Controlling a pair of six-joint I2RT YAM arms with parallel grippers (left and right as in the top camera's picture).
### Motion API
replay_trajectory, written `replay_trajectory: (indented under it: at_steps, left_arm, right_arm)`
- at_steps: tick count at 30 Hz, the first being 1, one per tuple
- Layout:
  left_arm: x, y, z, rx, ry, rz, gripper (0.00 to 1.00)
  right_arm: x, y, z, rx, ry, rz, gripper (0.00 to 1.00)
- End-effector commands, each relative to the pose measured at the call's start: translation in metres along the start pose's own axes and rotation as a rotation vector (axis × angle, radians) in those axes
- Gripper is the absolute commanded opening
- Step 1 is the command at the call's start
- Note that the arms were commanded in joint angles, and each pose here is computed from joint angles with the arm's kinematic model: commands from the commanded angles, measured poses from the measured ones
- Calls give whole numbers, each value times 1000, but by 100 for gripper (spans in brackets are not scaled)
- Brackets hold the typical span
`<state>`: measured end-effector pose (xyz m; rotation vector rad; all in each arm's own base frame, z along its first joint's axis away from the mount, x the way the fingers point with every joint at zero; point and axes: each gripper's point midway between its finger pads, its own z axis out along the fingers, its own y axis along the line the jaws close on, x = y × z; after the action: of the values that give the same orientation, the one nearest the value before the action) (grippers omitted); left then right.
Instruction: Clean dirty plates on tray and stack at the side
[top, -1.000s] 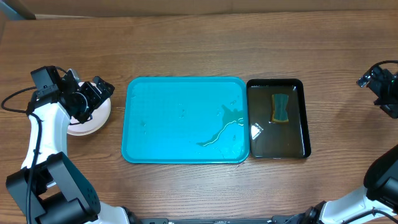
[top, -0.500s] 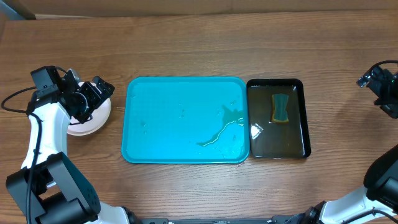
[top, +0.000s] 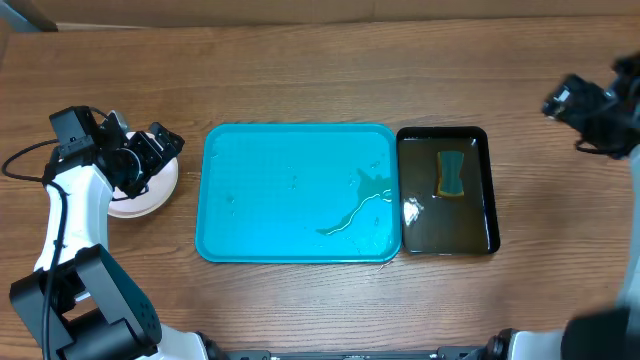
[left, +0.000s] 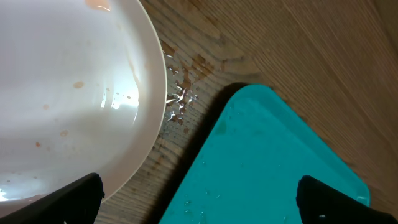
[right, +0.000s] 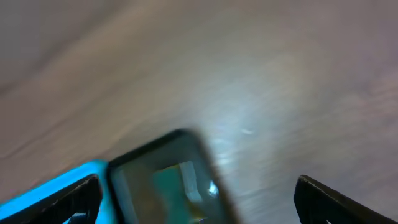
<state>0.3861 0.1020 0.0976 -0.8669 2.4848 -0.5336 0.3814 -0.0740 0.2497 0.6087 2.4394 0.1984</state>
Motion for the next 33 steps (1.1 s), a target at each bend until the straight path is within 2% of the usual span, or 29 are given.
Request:
replay_trajectory:
  at_steps: [1,5,9,20,26,33]
  left_arm:
    - [5,2,5,6,21,16,100]
    - [5,2,5,6,21,16,100]
    - [5,2,5,6,21,16,100]
    - [5,2,5,6,21,16,100]
    - [5,2,5,6,21,16,100]
    - [5,2,5,6,21,16,100]
  right_arm:
    - [9,68,-65,-150,-127,-142,100]
    - [46,130,-135,-346,-216,-306,100]
    - [70,145,-198,-482,-317,-378,100]
    - [108,65,-354,-593,-786,-321,100]
    - [128,27,-392,-622,-1062,-299,100]
    - [132,23,-362,-609,-1247,-269,100]
